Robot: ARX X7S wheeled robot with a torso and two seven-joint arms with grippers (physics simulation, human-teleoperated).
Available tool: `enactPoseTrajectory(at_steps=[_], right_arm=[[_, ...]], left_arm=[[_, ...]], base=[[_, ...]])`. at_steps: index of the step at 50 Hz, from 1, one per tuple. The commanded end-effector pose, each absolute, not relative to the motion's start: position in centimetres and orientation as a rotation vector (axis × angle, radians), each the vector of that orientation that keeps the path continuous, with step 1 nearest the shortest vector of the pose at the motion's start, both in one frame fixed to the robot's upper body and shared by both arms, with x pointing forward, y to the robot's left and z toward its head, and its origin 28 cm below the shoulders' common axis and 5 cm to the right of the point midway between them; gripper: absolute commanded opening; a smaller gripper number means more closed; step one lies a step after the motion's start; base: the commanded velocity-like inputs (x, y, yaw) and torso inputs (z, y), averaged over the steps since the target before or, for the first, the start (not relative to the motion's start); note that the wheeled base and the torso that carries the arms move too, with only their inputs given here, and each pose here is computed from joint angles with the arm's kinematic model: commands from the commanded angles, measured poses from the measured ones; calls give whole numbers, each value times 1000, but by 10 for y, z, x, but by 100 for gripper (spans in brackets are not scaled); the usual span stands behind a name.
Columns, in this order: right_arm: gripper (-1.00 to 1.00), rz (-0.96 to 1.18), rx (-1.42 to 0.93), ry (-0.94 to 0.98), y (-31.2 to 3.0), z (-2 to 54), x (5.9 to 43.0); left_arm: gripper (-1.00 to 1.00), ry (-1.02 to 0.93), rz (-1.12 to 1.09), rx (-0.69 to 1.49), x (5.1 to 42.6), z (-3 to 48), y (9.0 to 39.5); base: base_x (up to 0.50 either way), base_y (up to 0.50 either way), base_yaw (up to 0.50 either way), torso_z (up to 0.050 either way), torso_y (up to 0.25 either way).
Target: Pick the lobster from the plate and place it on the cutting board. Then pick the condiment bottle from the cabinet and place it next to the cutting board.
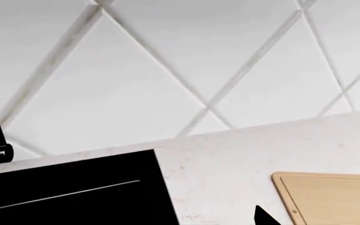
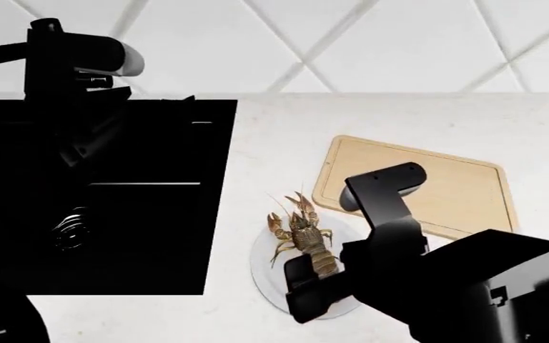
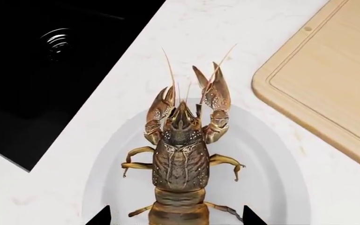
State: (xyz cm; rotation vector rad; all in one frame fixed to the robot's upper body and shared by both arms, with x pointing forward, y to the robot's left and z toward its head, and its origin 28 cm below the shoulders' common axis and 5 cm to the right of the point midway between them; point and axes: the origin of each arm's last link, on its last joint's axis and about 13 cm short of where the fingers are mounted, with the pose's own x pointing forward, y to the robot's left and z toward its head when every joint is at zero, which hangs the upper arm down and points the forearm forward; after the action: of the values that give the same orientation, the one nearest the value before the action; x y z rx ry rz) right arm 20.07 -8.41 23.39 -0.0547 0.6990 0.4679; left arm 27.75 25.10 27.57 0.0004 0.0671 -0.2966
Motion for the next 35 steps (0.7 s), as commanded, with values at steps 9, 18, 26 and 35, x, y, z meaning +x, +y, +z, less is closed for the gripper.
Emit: enactPoseTrajectory(at_steps=[9, 18, 26, 35], right_arm=[[-100, 463, -64, 713, -83, 230, 204], [-100, 452, -71, 708, -86, 231, 202], [-100, 435, -87, 677, -90, 242, 200], [-100, 425, -111, 599, -90, 264, 200]], left_arm=[[100, 72, -295, 2, 277, 275, 252], [100, 72, -293, 1, 276, 275, 251], [100, 72, -292, 2, 276, 275, 252], [100, 69, -293, 5, 276, 278, 251]], base=[[0, 0, 0, 0, 0], [0, 0, 0, 0, 0], [0, 0, 0, 0, 0], [0, 0, 0, 0, 0]])
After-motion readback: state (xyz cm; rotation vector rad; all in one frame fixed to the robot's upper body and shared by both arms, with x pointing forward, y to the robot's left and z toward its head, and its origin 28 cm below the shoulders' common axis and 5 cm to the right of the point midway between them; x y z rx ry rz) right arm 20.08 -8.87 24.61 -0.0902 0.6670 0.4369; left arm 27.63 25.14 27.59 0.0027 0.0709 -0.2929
